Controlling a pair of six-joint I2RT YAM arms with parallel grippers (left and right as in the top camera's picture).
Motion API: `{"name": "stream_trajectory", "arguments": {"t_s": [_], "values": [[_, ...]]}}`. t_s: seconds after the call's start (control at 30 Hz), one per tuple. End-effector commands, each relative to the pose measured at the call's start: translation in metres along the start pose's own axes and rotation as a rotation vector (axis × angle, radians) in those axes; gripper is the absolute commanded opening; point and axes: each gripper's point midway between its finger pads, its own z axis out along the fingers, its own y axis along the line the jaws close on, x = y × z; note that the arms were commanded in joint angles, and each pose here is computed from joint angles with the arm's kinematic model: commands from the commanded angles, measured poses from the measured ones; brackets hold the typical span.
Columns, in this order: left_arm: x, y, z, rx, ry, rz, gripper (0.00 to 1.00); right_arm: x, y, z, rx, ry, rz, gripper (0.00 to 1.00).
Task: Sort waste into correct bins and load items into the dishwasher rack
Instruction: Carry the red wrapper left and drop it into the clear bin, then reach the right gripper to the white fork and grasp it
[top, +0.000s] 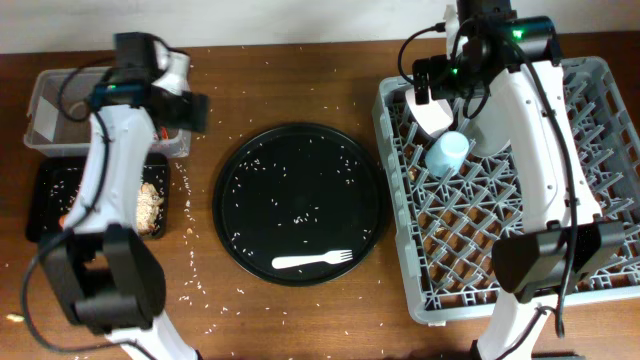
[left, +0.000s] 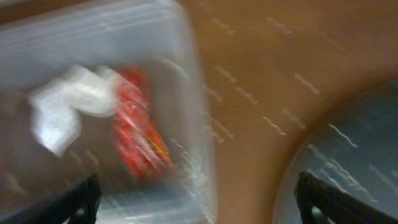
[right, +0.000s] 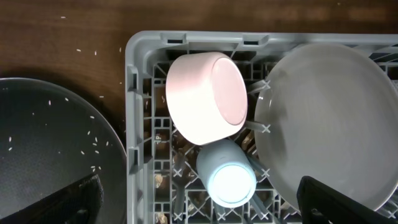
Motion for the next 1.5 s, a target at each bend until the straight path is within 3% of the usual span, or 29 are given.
{"name": "stream_trajectory", "arguments": {"t_s": [0.0,0.07,0.17,0.2,0.27,0.37,0.43,0.57,0.77,0.97,1.1,1.3,1.47], "values": [[0.012,-0.079,-0.037,0.165,0.056,0.199,0.98,-0.002,0.008,-0.007,-0.046,-0.014,0.007,0.98],[0.012,-0.08,-0.036,0.102,0.07,0.152,0.99,0.008,0.035,-0.01,-0.184,0.023,-0.062,0.99],[-0.007,-0.042,-0.032,0.027,-0.008,-0.142,0.99,0.036,0.086,-0.016,-0.277,0.112,-0.175,1.0],[-0.008,-0.014,-0.031,-0.004,-0.032,-0.281,0.99,0.055,0.133,-0.019,-0.318,0.147,-0.282,1.0],[-0.009,0.019,-0.031,-0.027,-0.069,-0.404,0.99,0.091,0.188,-0.018,-0.36,0.205,-0.475,1.0],[-0.014,0.036,-0.031,0.013,-0.113,-0.446,0.99,0.181,0.239,-0.001,-0.426,0.371,-0.879,0.92],[-0.016,0.044,-0.032,0.014,-0.132,-0.46,0.99,0.242,0.243,0.023,-0.39,0.502,-1.049,0.83],[-0.017,0.044,-0.032,0.014,-0.134,-0.46,0.99,0.29,0.225,0.071,-0.358,0.587,-1.058,0.8],[-0.017,0.044,-0.032,0.014,-0.134,-0.46,0.99,0.286,0.214,0.118,-0.364,0.491,-0.982,0.75],[-0.017,0.044,-0.032,0.014,-0.135,-0.459,0.99,0.27,0.226,0.127,-0.371,0.399,-0.98,0.56],[-0.017,0.044,-0.032,0.014,-0.135,-0.459,0.99,0.269,0.225,0.127,-0.37,0.399,-0.978,0.25],[-0.017,0.044,-0.032,0.014,-0.134,-0.46,0.99,0.264,0.223,0.126,-0.343,0.395,-0.966,0.14],[-0.016,0.043,-0.032,0.015,-0.131,-0.458,0.99,0.225,0.231,0.101,-0.334,0.353,-0.91,0.07]]}}
